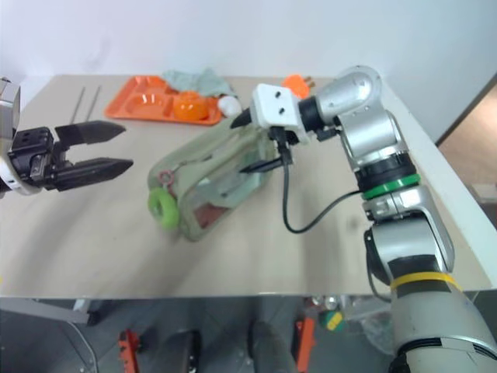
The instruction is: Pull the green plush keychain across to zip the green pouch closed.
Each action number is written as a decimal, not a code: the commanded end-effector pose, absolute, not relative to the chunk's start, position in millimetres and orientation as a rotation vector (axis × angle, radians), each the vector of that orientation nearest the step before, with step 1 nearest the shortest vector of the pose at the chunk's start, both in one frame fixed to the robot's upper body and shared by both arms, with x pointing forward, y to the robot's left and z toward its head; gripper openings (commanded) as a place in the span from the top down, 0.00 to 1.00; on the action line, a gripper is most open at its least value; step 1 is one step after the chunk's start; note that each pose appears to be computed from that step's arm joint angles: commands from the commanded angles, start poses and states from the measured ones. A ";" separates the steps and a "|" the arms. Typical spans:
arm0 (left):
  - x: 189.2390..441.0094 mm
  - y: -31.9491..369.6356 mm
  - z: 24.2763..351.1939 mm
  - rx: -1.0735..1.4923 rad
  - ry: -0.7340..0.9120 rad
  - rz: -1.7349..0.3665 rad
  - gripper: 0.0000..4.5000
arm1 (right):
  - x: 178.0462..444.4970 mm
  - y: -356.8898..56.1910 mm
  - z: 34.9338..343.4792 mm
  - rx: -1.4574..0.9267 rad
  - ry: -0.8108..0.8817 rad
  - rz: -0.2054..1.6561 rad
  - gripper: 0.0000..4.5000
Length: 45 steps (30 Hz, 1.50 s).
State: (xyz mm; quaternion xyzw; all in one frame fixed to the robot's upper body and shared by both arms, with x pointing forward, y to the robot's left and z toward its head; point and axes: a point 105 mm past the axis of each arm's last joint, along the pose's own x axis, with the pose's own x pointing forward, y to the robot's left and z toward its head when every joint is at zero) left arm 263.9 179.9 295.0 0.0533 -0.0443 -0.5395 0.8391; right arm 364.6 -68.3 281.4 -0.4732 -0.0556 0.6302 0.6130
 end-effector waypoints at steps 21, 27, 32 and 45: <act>264.3 172.6 285.2 0.053 -0.148 -1.097 0.01 | 372.9 -75.9 238.4 -1.278 0.033 1.534 0.92; 263.5 170.5 282.0 0.041 -0.154 -1.093 0.01 | 376.1 -74.7 245.3 -1.264 0.012 1.506 0.96; 263.5 170.7 281.7 0.034 -0.157 -1.086 0.01 | 385.5 -69.3 259.4 -1.244 -0.051 1.409 0.96; 260.1 172.5 280.4 0.005 -0.173 -1.065 0.01 | 365.9 -78.7 307.6 -1.140 -0.026 1.311 0.96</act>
